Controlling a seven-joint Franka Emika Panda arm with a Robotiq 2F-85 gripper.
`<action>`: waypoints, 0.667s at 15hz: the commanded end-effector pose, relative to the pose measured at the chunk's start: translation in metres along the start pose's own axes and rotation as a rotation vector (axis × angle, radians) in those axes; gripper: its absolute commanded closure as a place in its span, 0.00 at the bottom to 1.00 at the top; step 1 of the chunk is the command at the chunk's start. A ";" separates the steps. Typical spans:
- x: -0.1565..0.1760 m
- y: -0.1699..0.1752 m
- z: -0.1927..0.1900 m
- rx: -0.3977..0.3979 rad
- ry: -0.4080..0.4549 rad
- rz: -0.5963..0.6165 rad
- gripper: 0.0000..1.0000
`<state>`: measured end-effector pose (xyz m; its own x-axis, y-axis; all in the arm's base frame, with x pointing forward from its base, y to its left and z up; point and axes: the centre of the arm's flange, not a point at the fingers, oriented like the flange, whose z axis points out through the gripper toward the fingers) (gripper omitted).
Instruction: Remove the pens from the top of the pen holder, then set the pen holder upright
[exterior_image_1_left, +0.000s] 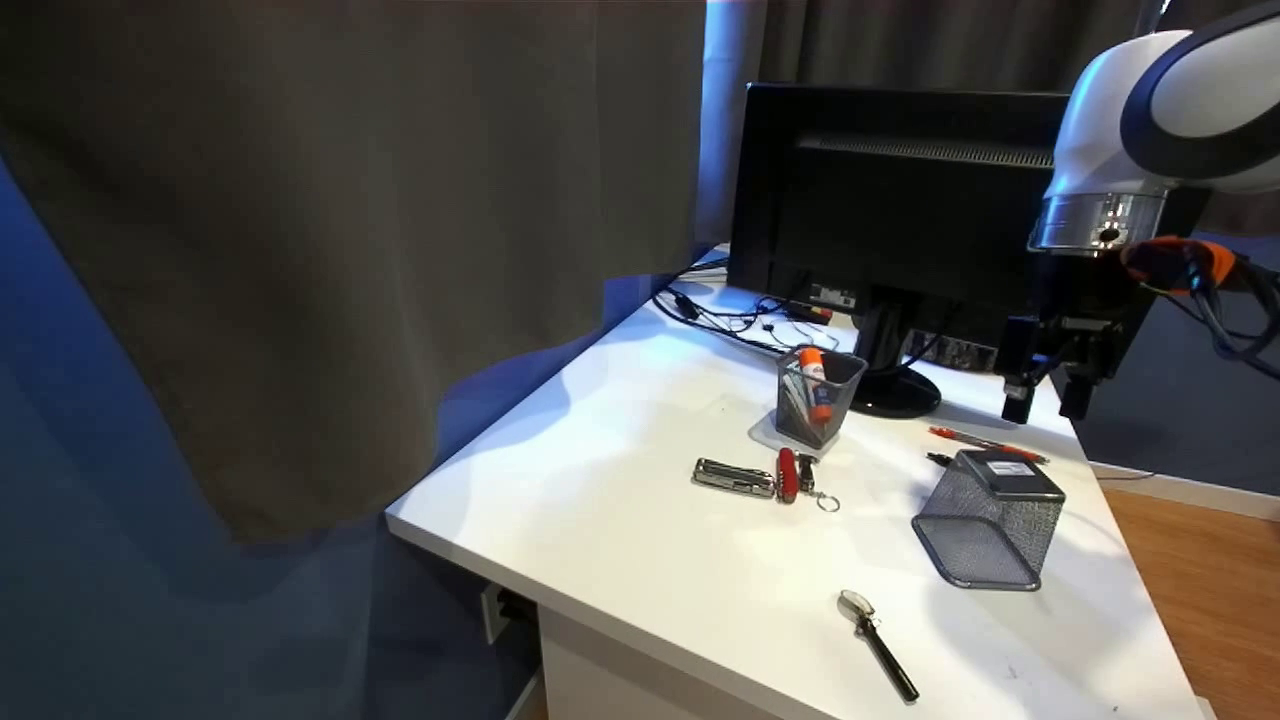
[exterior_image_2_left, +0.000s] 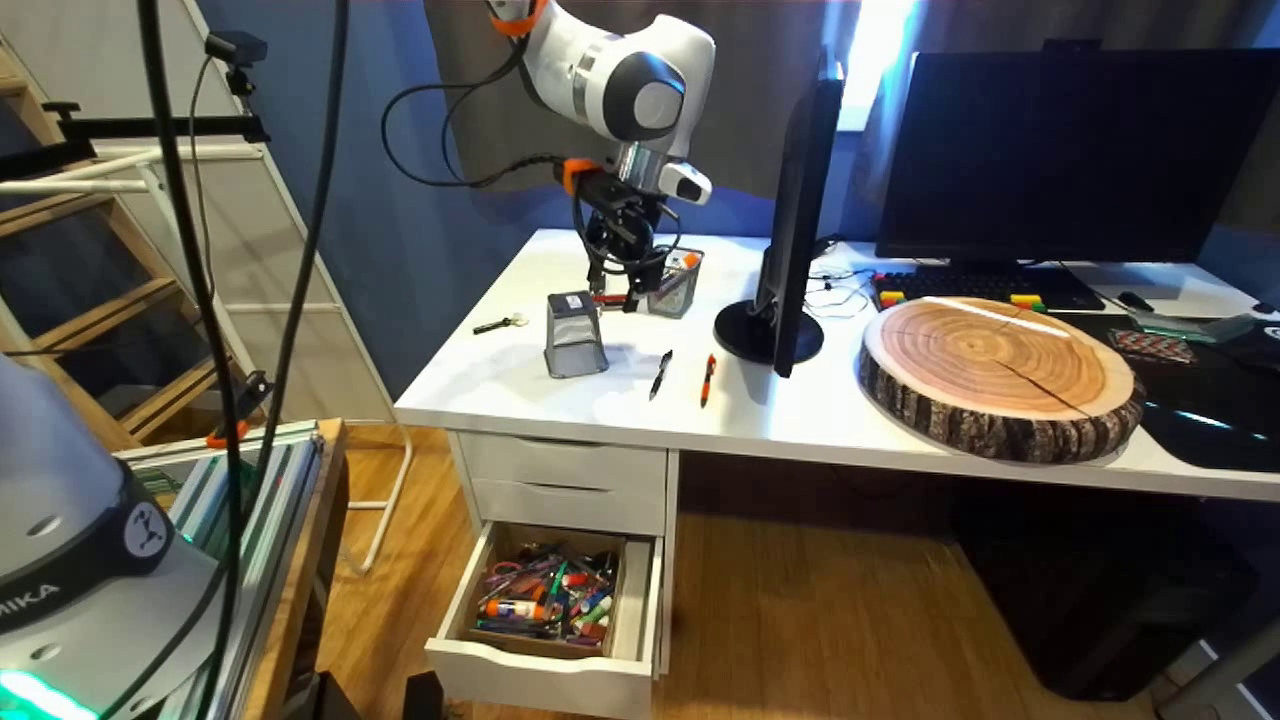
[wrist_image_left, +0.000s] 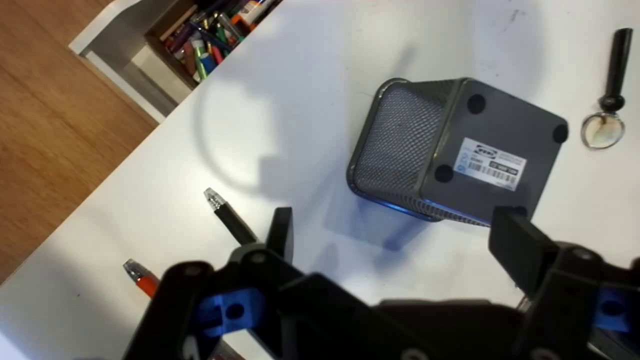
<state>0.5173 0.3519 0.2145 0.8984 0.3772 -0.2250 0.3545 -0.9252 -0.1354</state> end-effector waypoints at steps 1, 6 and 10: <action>0.025 -0.012 0.002 0.081 -0.062 0.077 0.00; 0.046 -0.020 0.019 0.108 -0.157 0.120 0.00; 0.056 -0.027 0.029 0.129 -0.211 0.163 0.00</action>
<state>0.5347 0.3764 0.1829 0.8767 0.2729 -0.3960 0.2142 -0.9588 -0.1864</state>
